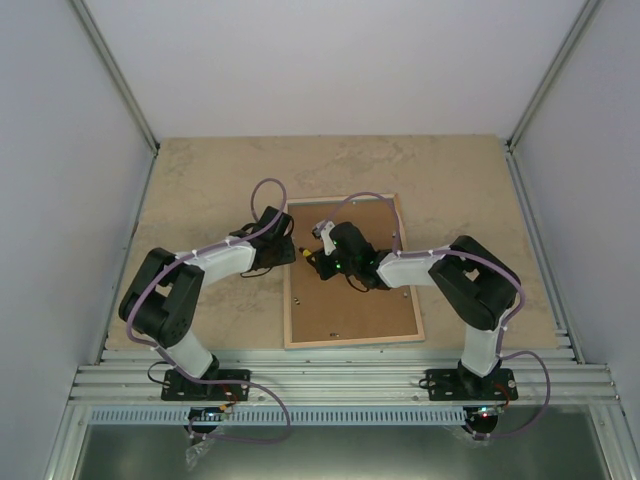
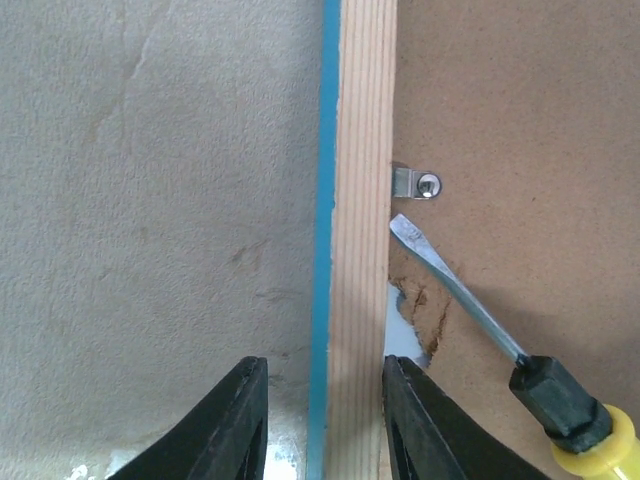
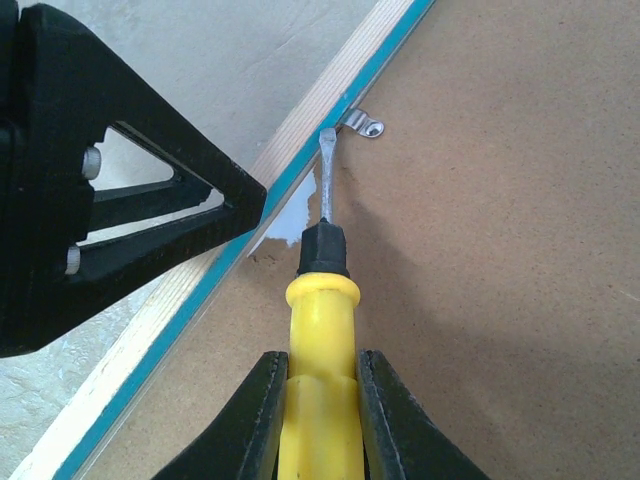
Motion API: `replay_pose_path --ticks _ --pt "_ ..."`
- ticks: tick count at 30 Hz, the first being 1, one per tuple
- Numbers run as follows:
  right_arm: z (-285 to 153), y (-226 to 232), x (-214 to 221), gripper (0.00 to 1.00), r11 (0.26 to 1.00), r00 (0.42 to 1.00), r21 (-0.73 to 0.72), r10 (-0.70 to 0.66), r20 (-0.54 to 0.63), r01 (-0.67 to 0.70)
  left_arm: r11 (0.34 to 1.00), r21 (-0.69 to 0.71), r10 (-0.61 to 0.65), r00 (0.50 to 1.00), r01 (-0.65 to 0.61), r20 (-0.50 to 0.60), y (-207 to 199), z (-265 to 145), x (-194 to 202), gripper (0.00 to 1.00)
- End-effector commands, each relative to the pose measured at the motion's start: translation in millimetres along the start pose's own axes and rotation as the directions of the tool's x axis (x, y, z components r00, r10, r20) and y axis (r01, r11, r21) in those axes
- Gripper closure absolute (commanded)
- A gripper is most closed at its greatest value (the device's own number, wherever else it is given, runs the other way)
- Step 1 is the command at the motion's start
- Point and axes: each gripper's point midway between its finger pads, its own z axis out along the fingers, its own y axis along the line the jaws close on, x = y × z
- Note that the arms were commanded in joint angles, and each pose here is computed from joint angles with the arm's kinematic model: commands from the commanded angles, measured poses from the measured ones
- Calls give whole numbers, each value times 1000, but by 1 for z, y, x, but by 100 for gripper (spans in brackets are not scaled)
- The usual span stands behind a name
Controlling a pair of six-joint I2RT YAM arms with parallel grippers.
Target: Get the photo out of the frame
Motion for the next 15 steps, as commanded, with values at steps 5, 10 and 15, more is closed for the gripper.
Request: replay_pose_path --ticks 5,10,15 --pt "7 -5 -1 100 1000 999 12 24 23 -25 1000 10 5 999 -5 -37 -1 11 8 67" --pt "9 -9 1 100 999 999 28 41 22 -42 1000 13 5 998 -5 -55 0 16 14 80" --pt "10 -12 4 100 997 998 43 60 26 -61 1000 20 -1 998 2 -64 2 16 21 97"
